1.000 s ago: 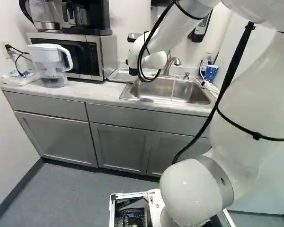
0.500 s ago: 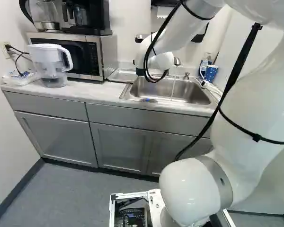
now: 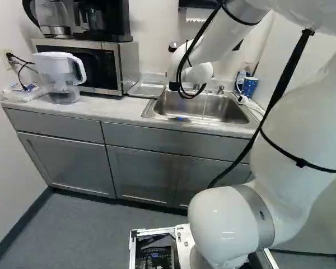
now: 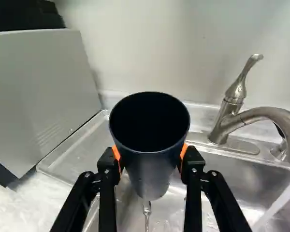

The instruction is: Rinse the cup and place it in the tray

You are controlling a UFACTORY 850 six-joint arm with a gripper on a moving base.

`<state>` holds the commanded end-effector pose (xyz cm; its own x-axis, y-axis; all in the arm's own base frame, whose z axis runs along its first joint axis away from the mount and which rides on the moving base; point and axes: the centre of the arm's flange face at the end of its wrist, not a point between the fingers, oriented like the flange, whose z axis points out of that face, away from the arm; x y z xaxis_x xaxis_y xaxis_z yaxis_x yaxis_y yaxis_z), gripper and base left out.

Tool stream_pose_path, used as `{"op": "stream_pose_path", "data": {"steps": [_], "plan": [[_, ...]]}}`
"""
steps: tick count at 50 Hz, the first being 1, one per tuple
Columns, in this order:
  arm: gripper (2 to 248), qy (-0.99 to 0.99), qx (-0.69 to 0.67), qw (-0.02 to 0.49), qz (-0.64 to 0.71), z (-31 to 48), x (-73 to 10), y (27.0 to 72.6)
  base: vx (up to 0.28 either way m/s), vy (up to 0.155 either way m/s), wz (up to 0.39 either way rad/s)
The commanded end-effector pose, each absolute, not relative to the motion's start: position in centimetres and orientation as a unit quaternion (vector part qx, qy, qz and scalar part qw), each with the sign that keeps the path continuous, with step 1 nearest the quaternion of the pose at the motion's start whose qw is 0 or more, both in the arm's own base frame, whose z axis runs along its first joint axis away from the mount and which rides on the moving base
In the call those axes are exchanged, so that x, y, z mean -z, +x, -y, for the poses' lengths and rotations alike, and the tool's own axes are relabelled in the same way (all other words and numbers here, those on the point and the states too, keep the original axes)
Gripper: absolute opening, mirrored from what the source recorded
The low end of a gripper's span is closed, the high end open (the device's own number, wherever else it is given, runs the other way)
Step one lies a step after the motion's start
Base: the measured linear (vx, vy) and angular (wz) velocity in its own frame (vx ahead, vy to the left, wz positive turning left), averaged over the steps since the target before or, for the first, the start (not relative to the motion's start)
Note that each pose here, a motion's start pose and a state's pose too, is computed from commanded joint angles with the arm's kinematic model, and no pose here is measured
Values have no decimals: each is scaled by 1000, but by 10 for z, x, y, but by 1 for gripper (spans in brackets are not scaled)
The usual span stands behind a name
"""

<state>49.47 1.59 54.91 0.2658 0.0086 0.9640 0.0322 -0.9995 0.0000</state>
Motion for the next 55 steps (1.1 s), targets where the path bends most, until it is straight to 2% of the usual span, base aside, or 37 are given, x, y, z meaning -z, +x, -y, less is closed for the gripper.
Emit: {"op": "stream_pose_path", "data": {"steps": [55], "plan": [[125, -821, 571, -16, -24, 27, -492, 468, 0, 0, 0]]}}
